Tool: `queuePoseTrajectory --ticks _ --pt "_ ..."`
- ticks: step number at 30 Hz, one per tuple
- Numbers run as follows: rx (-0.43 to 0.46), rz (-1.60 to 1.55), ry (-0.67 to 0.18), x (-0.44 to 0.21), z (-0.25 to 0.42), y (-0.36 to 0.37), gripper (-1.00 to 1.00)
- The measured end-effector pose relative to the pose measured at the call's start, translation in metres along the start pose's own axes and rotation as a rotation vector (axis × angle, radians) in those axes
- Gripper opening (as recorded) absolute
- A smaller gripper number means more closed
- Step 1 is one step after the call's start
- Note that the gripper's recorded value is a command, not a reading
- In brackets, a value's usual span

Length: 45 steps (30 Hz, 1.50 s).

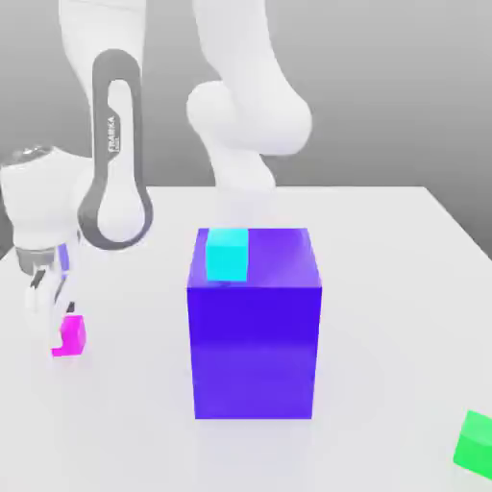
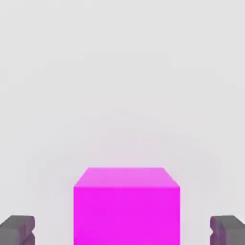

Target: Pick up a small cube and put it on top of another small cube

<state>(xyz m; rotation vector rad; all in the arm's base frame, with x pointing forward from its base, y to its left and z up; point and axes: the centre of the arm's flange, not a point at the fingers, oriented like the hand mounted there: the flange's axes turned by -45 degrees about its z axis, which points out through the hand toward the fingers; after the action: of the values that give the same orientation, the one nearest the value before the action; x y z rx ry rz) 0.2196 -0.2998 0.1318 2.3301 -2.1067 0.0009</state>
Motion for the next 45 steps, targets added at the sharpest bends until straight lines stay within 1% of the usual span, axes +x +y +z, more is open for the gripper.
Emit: queuePoseTrajectory --ticks 6,14,18,23,28,34,38,41,45 --pt "0.001 0.000 0.000 0.000 0.002 0.000 -1.00" --pt "0.000 -0.025 -0.009 0.004 -0.057 -0.008 -1.00" --pt "-0.010 -0.129 -0.045 0.018 -0.062 -0.045 -1.00" --pt "-0.037 -0.293 -0.068 -0.023 -0.063 -0.143 -1.00" --pt "-0.067 -0.461 -0.067 -0.123 -0.066 -0.243 -1.00" --pt "-0.082 -0.623 -0.050 -0.265 -0.074 -0.309 -1.00" --pt "-0.081 -0.718 -0.037 -0.364 -0.082 -0.326 -1.00" --pt "-0.073 -0.784 -0.029 -0.439 -0.091 -0.324 -1.00" --pt "-0.019 -0.827 -0.007 -0.544 -0.104 -0.296 -1.00"
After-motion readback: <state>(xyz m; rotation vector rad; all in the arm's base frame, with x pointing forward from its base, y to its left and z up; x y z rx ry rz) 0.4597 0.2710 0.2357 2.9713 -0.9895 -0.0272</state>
